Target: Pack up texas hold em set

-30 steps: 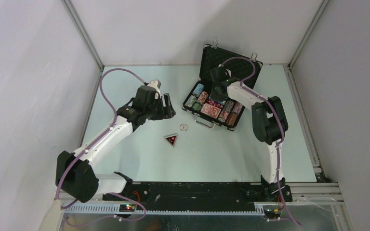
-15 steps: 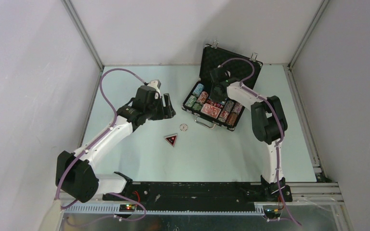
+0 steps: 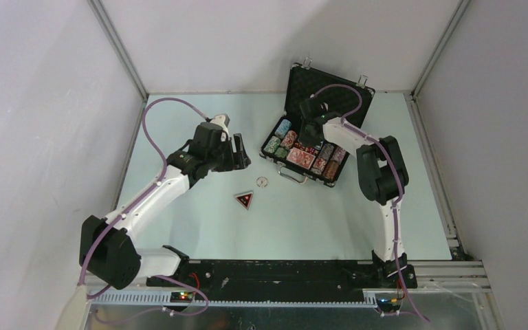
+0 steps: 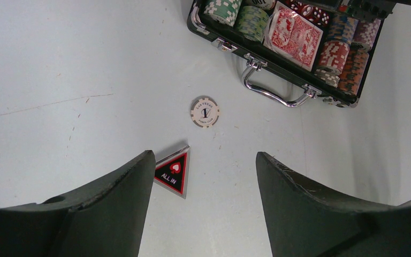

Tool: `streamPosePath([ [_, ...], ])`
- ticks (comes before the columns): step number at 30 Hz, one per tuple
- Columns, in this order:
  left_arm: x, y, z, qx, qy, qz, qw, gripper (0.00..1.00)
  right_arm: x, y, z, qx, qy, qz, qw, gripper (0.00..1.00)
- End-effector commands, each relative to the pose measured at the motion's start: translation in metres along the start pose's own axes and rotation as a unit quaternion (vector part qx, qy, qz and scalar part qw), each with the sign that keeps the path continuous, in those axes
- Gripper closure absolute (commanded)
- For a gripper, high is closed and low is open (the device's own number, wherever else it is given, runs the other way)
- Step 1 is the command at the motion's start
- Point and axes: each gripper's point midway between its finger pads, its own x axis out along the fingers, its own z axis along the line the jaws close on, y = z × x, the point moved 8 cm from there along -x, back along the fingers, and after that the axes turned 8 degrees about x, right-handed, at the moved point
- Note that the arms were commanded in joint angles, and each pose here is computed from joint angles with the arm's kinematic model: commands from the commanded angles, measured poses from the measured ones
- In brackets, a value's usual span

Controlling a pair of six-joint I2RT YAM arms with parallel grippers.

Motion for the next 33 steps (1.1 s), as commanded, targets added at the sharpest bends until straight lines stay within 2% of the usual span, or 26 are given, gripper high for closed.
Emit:
streamPosePath([
  [1,-0.005,-0.006,0.0,0.0,0.001,-0.015,1.0,0.25,-0.013,-0.016,0.009,0.002,-0.016,-0.02,1.0,0.87],
  [7,-0.007,-0.006,0.002,0.009,-0.006,-0.02,1.0,0.24,-0.055,-0.038,0.021,-0.008,-0.052,-0.063,0.997,0.76],
  [9,-0.006,-0.003,0.004,0.018,-0.01,-0.012,1.0,0.21,-0.07,-0.039,0.021,-0.017,-0.062,-0.071,0.995,0.65],
  [13,-0.002,0.003,0.007,0.051,-0.035,0.014,0.998,0.03,-0.097,-0.03,0.014,-0.04,-0.095,-0.071,0.992,0.52],
  [16,0.009,0.01,0.004,0.09,-0.061,0.048,0.993,0.01,-0.108,-0.011,-0.003,-0.059,-0.109,-0.066,0.99,0.41],
  [17,0.013,0.01,0.003,0.1,-0.066,0.061,0.991,0.01,-0.124,-0.014,-0.003,-0.064,-0.125,-0.086,0.986,0.38],
  [21,0.026,0.015,-0.008,0.137,-0.074,0.09,0.984,0.06,-0.142,0.007,-0.029,-0.087,-0.114,-0.091,0.986,0.34],
  [26,0.04,0.018,-0.014,0.134,-0.061,0.111,0.983,0.06,-0.173,0.021,-0.053,-0.103,-0.114,-0.116,0.981,0.29],
  [33,0.062,0.025,-0.013,0.145,-0.084,0.17,0.971,0.1,-0.182,0.046,-0.083,-0.097,-0.121,-0.122,0.98,0.27],
])
